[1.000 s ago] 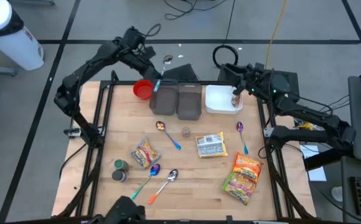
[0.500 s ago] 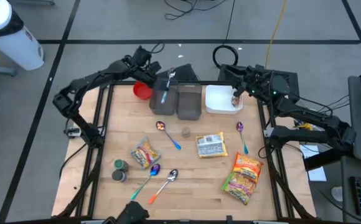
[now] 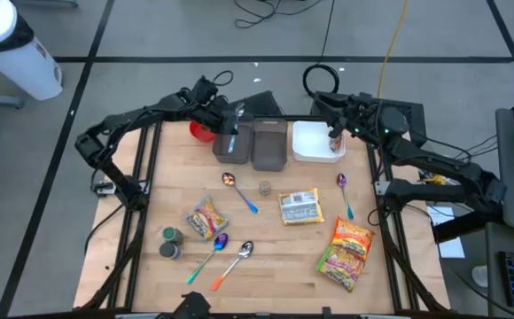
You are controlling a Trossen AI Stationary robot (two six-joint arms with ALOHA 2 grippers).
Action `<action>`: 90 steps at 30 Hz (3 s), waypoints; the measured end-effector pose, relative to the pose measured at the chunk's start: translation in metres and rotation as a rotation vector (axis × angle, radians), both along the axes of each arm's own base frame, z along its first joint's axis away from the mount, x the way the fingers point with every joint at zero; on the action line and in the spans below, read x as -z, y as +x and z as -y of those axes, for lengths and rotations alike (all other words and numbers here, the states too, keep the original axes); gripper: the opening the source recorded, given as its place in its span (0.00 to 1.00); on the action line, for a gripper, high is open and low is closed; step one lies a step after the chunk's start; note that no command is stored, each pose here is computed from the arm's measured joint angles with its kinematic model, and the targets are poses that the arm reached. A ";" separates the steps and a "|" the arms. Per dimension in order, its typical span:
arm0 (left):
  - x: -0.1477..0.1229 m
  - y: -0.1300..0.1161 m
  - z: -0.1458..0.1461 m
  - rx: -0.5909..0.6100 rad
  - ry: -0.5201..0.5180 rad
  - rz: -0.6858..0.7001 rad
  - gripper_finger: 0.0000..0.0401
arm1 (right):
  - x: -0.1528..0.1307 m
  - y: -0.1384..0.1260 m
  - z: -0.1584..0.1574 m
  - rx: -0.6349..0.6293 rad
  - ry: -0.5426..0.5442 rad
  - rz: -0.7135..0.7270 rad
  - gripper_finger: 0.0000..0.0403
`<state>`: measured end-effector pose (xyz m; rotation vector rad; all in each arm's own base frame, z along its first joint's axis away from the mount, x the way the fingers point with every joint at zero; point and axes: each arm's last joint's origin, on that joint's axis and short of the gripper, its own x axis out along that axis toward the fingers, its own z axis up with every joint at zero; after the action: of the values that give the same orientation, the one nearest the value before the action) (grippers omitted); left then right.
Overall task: Pick & Place Food Item
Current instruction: Put the white and blue spoon into the left black bin
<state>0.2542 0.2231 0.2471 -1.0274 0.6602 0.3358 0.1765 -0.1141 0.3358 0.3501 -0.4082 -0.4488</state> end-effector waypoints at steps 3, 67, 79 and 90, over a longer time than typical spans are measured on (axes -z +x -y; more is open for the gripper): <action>0.000 0.000 -0.001 -0.026 0.001 -0.015 0.07 | 0.001 0.001 0.001 -0.002 0.000 -0.001 0.41; 0.042 0.062 -0.031 0.161 -0.004 -0.630 0.07 | 0.006 0.006 0.004 0.001 0.014 -0.027 0.41; 0.042 0.063 -0.032 0.154 0.007 -0.626 0.07 | 0.006 0.006 0.004 0.002 0.013 -0.027 0.41; 0.042 0.064 -0.034 0.144 0.015 -0.615 0.07 | 0.006 0.006 0.004 0.002 0.013 -0.027 0.41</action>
<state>0.3183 0.2568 0.2051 -0.8529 1.2751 0.5361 0.1820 -0.1178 0.3302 0.3559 -0.3799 -0.4579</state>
